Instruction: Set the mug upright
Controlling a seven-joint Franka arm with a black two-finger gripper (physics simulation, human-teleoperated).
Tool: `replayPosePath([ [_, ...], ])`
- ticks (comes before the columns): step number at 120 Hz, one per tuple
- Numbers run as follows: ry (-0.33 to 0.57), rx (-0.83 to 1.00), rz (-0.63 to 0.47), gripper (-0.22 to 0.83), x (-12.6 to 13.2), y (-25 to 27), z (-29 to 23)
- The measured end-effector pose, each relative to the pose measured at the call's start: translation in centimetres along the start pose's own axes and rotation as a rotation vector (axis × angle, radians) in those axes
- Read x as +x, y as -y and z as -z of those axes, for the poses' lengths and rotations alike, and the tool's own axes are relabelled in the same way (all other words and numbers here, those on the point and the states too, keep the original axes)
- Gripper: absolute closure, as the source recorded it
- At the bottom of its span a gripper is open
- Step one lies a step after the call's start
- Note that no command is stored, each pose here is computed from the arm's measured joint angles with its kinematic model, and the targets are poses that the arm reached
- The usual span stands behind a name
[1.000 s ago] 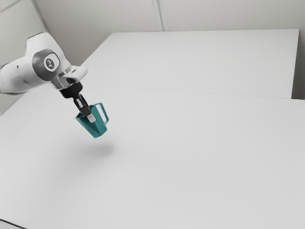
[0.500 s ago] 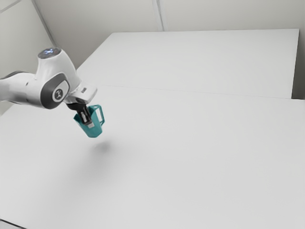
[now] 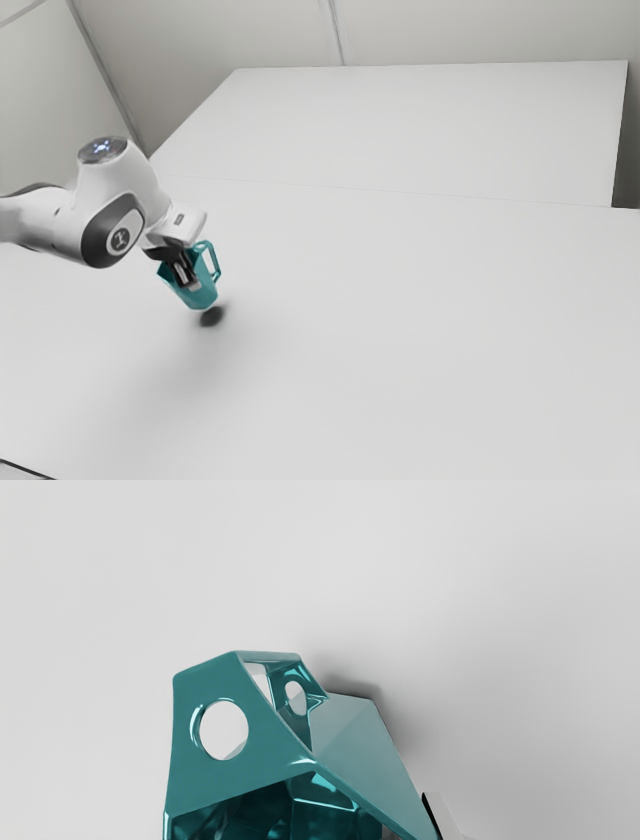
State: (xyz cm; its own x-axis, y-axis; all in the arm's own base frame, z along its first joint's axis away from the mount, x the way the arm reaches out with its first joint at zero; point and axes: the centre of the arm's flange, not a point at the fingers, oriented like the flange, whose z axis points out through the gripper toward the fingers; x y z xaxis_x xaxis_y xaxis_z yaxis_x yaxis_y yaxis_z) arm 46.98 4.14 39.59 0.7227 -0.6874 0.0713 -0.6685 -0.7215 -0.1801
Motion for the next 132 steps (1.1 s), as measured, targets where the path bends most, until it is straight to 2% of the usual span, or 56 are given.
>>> replayPosePath([
  [80,0.022,-0.011,0.110,0.77,-1.4,-0.4,-3.5],
  [107,0.024,-0.018,0.130,0.60,-1.8,-0.2,-3.6],
  [132,0.025,-0.019,0.140,0.37,-2.1,0.0,-3.6],
])
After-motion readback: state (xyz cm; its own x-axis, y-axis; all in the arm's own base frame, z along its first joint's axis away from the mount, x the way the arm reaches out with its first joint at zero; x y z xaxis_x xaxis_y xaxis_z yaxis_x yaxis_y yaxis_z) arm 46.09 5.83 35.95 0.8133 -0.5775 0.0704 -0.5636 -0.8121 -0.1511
